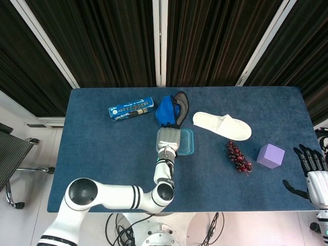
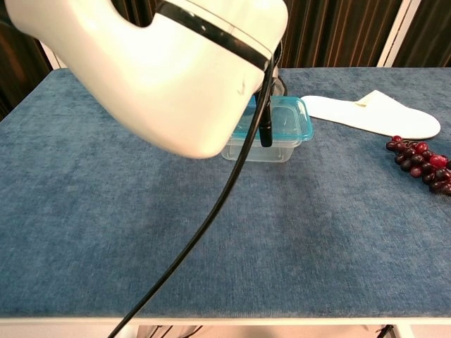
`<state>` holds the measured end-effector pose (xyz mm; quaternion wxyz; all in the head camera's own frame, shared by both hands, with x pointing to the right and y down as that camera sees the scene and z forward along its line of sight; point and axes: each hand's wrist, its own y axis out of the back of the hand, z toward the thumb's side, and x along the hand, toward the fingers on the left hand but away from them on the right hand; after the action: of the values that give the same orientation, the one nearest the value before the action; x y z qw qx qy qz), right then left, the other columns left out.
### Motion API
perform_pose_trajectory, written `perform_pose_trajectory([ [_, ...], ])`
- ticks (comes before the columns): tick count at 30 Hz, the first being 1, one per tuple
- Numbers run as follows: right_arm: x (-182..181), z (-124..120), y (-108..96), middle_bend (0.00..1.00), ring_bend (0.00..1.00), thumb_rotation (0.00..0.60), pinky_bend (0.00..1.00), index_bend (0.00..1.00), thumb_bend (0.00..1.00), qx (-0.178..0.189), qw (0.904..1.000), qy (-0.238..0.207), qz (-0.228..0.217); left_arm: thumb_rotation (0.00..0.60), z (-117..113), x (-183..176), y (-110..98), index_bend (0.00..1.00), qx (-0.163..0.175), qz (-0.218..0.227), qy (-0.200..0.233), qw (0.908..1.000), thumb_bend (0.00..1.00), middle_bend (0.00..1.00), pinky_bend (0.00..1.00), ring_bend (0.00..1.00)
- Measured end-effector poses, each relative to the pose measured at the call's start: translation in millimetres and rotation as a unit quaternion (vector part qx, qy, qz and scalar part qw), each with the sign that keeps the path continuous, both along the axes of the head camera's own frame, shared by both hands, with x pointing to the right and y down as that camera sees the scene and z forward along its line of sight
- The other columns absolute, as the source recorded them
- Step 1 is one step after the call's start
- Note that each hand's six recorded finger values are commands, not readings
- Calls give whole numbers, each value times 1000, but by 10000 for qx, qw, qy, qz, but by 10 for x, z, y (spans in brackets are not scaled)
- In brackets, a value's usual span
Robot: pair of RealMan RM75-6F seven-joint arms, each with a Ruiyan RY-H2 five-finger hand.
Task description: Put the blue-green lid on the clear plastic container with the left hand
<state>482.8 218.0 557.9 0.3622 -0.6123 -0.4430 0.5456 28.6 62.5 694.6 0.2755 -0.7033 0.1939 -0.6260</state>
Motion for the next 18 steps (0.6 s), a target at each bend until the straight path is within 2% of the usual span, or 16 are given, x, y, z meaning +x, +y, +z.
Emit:
perform_pose_trajectory([
  [18, 35, 3, -1, 0, 0, 600, 0, 0, 124, -8, 10000, 25, 73, 600, 67, -48, -37, 309, 30, 148, -239, 9996, 92, 184, 104, 0],
])
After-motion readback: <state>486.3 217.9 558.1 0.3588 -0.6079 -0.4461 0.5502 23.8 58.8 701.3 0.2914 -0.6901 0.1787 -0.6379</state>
